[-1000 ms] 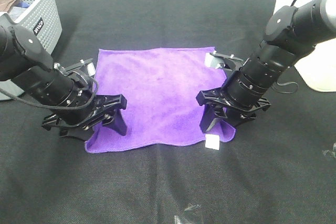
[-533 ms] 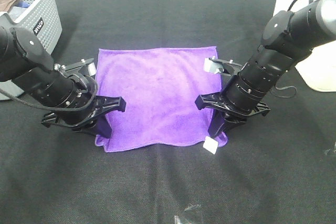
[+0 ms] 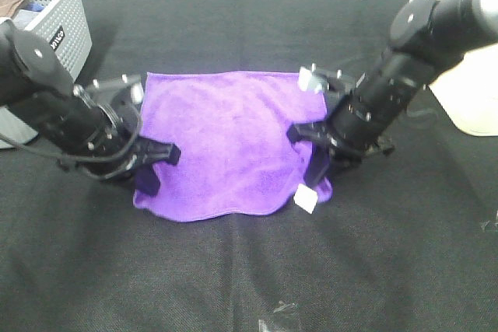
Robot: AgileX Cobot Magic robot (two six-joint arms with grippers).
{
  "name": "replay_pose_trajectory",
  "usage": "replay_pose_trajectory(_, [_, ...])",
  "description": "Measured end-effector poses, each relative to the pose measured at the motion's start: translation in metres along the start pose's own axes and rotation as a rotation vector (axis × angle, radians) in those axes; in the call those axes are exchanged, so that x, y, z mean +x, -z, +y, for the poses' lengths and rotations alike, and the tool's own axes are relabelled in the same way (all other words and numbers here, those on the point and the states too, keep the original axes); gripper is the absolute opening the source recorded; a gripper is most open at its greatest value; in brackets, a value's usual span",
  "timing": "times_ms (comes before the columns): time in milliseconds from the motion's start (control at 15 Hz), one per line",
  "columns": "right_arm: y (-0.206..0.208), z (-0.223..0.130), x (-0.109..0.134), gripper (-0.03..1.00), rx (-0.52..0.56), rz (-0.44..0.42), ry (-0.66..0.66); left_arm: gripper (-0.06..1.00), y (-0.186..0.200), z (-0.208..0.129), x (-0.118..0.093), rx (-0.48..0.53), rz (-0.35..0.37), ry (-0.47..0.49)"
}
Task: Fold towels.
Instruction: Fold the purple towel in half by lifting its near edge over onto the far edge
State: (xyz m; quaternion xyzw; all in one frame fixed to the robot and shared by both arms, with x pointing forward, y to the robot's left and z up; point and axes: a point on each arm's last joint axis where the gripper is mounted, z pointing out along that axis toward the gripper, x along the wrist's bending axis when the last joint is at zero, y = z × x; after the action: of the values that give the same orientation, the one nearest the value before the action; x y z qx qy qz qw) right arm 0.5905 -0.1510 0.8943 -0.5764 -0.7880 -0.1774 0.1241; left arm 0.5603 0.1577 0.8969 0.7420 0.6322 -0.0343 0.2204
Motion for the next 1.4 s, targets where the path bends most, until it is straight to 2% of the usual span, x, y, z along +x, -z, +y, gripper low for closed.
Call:
replay_pose_trajectory(267, [0.025, 0.025, 0.012, 0.03, -0.092, 0.006, 0.034, 0.00, 0.026, 0.028, -0.014, -0.115, -0.021, -0.055])
replay_pose_trajectory(400, [0.031, 0.031, 0.014, 0.03, -0.115, -0.004, 0.049, 0.00, 0.031, 0.037, -0.017, -0.145, -0.022, -0.076])
replay_pose_trajectory(467, [0.040, 0.041, 0.016, 0.03, -0.151, -0.027, 0.073, 0.00, 0.040, 0.050, -0.020, -0.192, -0.014, -0.111])
replay_pose_trajectory(667, [0.066, 0.068, 0.019, 0.03, -0.247, -0.089, 0.110, 0.00, 0.049, 0.081, -0.009, -0.269, -0.004, -0.098])
replay_pose_trajectory(933, [0.071, 0.116, 0.007, 0.03, -0.360, -0.101, 0.106, 0.00, 0.029, 0.121, -0.001, -0.350, 0.019, -0.120])
replay_pose_trajectory(1133, [0.061, 0.149, -0.004, 0.03, -0.422, -0.114, 0.110, 0.00, 0.016, 0.148, 0.003, -0.463, 0.048, -0.122])
replay_pose_trajectory(1267, [0.061, 0.162, -0.029, 0.03, -0.452, -0.124, 0.057, 0.00, 0.010, 0.163, 0.014, -0.514, 0.068, -0.112])
replay_pose_trajectory(1400, [0.057, 0.163, -0.047, 0.03, -0.446, -0.130, 0.017, 0.00, 0.004, 0.165, 0.025, -0.512, 0.082, -0.095])
